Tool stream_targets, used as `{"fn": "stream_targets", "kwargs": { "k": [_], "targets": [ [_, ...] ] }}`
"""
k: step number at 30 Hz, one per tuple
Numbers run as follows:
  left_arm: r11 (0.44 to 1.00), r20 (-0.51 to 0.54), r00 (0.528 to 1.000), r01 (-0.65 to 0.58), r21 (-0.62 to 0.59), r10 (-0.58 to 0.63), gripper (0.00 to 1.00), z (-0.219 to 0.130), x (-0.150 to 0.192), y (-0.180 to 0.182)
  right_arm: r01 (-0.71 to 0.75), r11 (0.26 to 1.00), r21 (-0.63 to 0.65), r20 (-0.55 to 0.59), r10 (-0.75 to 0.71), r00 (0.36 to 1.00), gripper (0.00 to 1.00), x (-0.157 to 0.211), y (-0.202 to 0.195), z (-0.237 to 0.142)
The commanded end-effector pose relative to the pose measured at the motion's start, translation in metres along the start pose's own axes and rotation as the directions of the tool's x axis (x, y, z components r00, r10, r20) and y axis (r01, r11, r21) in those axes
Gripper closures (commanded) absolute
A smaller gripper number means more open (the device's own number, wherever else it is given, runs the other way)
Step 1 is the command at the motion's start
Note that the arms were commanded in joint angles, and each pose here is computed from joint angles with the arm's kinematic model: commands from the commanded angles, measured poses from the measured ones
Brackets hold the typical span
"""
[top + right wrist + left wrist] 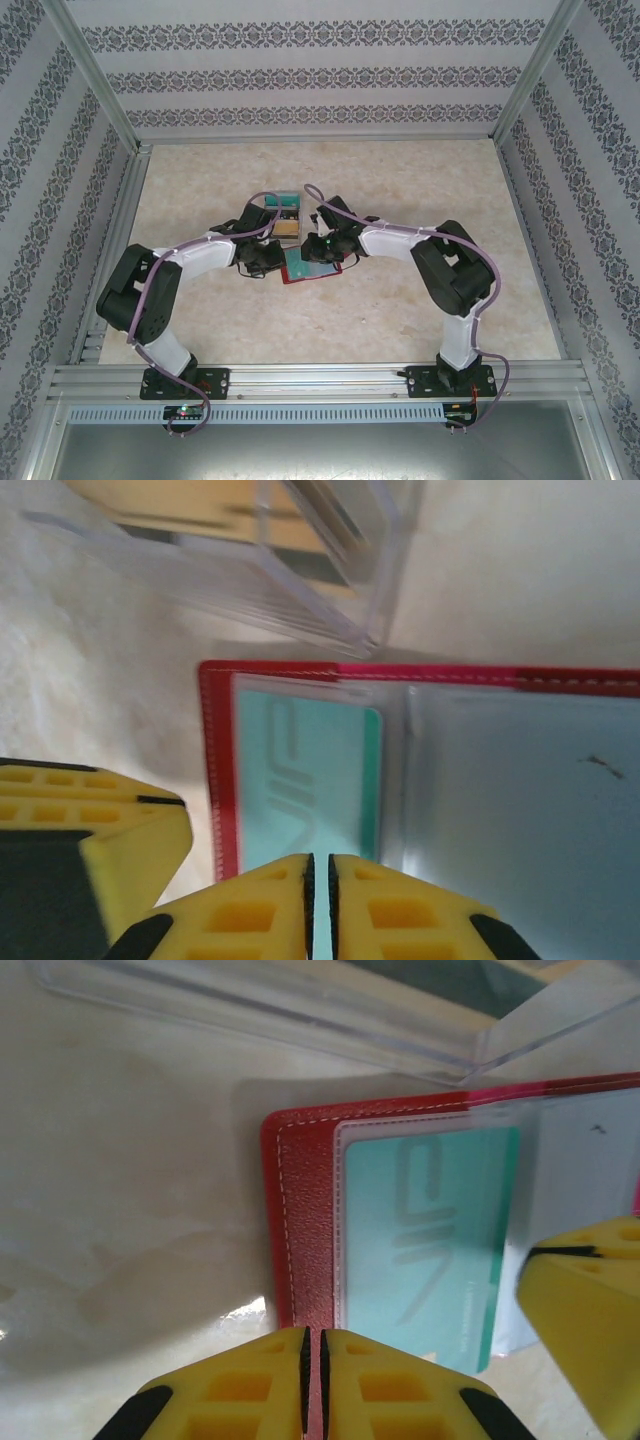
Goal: Take the credit cards out of the card holder
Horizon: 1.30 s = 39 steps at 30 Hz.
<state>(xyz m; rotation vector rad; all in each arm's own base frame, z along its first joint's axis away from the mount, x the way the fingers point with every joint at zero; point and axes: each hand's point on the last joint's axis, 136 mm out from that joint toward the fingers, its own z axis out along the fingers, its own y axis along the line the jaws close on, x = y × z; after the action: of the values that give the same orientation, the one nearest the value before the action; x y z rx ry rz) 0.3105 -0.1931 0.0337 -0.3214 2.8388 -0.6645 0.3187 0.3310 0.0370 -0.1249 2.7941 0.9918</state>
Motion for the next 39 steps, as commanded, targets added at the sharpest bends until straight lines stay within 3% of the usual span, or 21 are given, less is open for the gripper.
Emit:
{"fn": "stream_targets", "kwargs": {
  "k": [1,13,25,39],
  "targets": [
    [1.0,-0.01,1.0,0.003,0.016,-0.003,0.86,0.005,-0.001,0.0,-0.034,0.998,-0.05,-0.032,0.033,0.999,0.83,0.003,0.004,0.006],
    [1.0,-0.041,0.999,0.012,-0.004,-0.012,0.87,0.013,0.004,0.005,-0.053,0.999,-0.008,-0.035,0.053,0.998,0.76,0.007,-0.008,0.003],
    [0.998,0.032,0.999,-0.011,0.057,0.009,0.9,-0.015,-0.016,-0.022,-0.043,0.999,-0.007,0.004,0.043,0.999,0.76,-0.003,-0.007,-0.012],
    [1.0,-0.068,0.998,0.015,0.022,-0.013,0.91,0.018,0.004,-0.009,-0.08,0.997,-0.003,-0.053,0.08,0.995,0.76,0.01,-0.022,0.007]
  ]
}}
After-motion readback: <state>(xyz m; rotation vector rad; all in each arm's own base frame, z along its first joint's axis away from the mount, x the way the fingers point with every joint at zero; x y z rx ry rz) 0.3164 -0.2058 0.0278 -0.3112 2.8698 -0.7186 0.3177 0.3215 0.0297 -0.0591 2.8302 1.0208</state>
